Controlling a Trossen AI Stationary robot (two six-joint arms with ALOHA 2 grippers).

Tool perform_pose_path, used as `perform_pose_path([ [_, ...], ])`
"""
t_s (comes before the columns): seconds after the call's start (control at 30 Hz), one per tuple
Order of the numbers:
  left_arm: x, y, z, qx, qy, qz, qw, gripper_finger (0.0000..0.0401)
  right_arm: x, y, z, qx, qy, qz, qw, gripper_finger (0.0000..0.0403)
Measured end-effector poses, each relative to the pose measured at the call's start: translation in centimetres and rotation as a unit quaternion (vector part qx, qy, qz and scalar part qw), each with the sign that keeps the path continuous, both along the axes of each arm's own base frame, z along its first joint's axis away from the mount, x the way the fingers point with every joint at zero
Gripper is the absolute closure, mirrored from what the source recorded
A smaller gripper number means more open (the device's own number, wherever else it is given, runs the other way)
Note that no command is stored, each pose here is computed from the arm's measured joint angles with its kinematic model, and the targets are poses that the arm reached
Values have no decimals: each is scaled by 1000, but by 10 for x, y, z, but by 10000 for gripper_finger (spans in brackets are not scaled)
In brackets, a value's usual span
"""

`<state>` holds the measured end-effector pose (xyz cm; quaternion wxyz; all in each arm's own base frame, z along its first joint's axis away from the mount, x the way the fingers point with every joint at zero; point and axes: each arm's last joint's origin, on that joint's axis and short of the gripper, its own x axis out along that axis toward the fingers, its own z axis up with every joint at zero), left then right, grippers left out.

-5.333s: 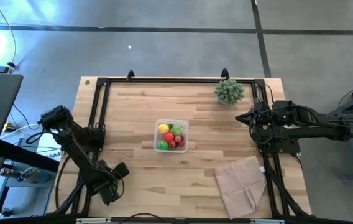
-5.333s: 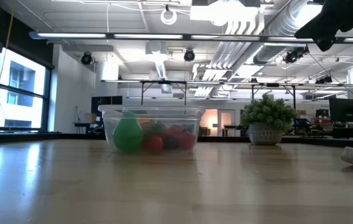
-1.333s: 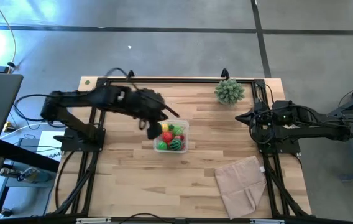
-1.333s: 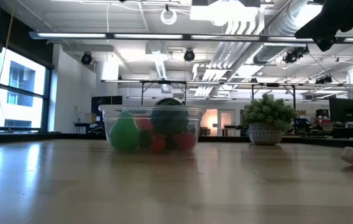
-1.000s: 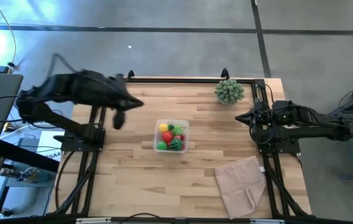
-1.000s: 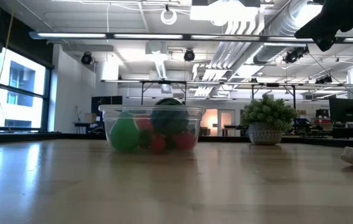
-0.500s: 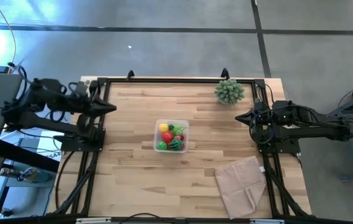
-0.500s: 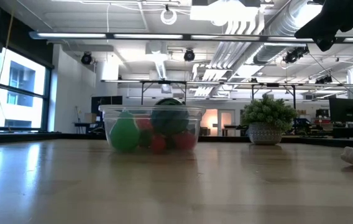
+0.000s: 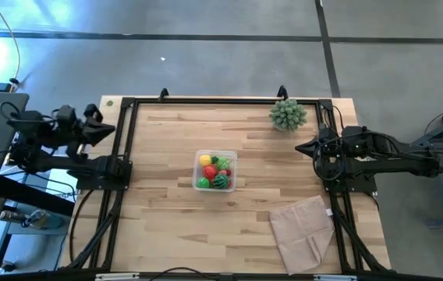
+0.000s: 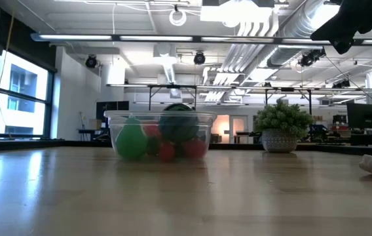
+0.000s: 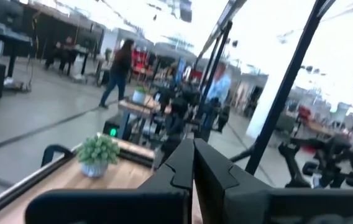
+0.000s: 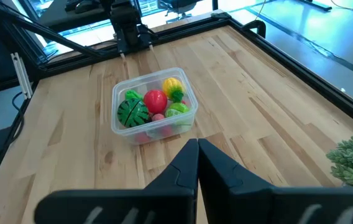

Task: Pick and placing Produce into tupperware
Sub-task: Return to Home Position

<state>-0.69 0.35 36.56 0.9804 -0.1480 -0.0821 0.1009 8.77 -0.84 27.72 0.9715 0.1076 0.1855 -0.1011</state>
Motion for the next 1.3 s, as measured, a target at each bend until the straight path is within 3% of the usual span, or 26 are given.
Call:
perform_pose_path([
  [0.23,-24,-2,-13,17,-60,4,998,401,0,0,0,0,0,0,1000,402],
  [0.37,-16,-1,-20,21,-41,8,999,401,0,0,0,0,0,0,1000,402],
  [0.6,22,0,-39,31,-80,-23,996,401,0,0,0,0,0,0,1000,402],
  [0.9,69,4,-95,1,-73,-42,996,401,0,0,0,0,0,0,1000,402],
  [1.3,89,5,-136,-34,-54,-57,996,401,0,0,0,0,0,0,1000,402],
])
